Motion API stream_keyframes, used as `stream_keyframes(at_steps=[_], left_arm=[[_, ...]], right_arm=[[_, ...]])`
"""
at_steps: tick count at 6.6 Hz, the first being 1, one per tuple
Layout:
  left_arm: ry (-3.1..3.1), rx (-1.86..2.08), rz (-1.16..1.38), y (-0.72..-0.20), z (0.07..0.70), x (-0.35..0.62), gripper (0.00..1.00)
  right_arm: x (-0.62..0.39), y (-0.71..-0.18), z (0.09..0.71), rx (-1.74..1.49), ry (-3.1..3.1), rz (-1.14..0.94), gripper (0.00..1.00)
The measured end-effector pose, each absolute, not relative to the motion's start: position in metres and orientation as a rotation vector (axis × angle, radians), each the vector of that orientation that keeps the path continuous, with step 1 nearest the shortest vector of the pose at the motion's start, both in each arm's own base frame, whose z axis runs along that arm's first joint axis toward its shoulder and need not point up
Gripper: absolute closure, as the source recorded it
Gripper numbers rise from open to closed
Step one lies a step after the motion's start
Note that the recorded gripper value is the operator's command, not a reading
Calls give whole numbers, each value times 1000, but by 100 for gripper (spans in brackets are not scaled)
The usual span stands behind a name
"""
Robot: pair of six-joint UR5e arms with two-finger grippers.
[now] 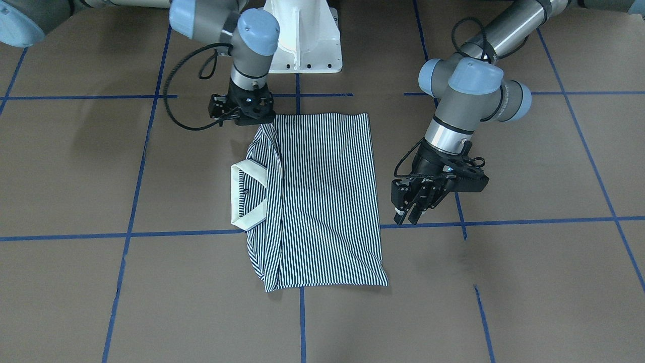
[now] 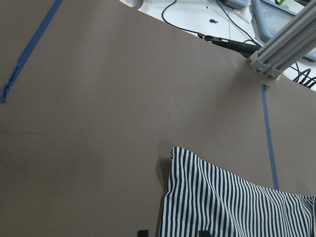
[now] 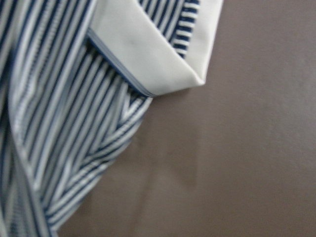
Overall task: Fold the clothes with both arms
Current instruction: 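Press and smooth the folded shirt with the right gripper, then lift away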
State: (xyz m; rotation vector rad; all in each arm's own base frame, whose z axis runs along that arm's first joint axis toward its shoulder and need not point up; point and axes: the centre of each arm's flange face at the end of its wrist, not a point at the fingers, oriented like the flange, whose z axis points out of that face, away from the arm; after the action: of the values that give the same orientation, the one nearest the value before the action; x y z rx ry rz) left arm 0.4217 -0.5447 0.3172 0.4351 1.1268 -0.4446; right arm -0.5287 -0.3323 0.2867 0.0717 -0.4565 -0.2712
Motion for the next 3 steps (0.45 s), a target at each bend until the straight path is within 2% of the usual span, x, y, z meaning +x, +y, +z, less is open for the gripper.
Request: stream_keyframes(at_steps=[1, 3], left_arm=[[1131, 434, -443, -544, 315, 421, 55], [1135, 433, -442, -543, 312, 420, 55]], right_arm=[[-506, -329, 309, 73, -436, -285, 0], [-502, -339, 283, 105, -475, -272, 0]])
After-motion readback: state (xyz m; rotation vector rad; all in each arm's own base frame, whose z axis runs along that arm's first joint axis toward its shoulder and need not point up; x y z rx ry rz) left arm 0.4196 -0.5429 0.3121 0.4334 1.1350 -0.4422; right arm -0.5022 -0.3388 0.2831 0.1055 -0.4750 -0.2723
